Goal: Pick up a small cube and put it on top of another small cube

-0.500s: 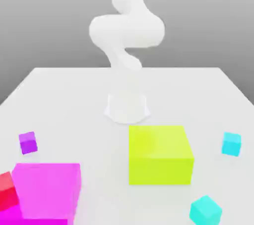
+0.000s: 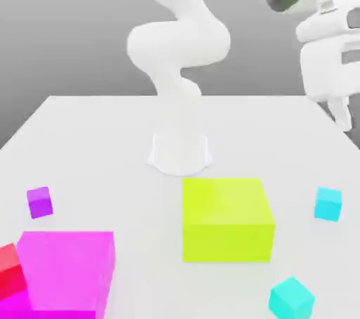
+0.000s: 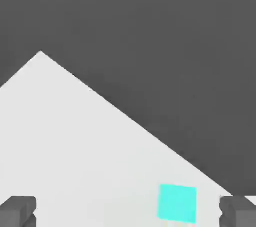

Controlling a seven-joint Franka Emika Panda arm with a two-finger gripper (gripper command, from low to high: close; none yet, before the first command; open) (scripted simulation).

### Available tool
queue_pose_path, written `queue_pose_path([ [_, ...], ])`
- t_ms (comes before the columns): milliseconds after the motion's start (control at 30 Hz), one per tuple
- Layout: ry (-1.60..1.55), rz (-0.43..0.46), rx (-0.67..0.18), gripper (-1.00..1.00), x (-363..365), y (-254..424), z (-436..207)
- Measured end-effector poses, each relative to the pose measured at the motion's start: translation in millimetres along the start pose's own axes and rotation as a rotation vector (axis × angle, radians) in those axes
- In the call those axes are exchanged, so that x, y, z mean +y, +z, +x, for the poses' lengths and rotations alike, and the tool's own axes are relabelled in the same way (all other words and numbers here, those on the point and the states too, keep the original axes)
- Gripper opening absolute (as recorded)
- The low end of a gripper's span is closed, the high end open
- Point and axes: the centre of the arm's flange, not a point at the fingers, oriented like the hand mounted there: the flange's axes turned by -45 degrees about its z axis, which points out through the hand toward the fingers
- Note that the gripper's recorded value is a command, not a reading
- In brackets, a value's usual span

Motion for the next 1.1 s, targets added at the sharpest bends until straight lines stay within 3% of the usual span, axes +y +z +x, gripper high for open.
queue_pose_path([
  [300, -0.408, 0.099, -0.239, 0.0, -148, 137, -89],
  [500, -0.427, 0.105, -0.257, 0.0, -156, 198, -113],
  [533, -0.427, 0.105, -0.257, -1.0, -156, 204, -115],
  [767, -0.428, 0.104, -0.257, -1.0, -156, 203, -115],
  [967, -0.427, 0.103, -0.258, -1.0, -153, 150, -99],
  [1100, -0.359, 0.095, -0.261, -1.0, -90, 144, -61],
])
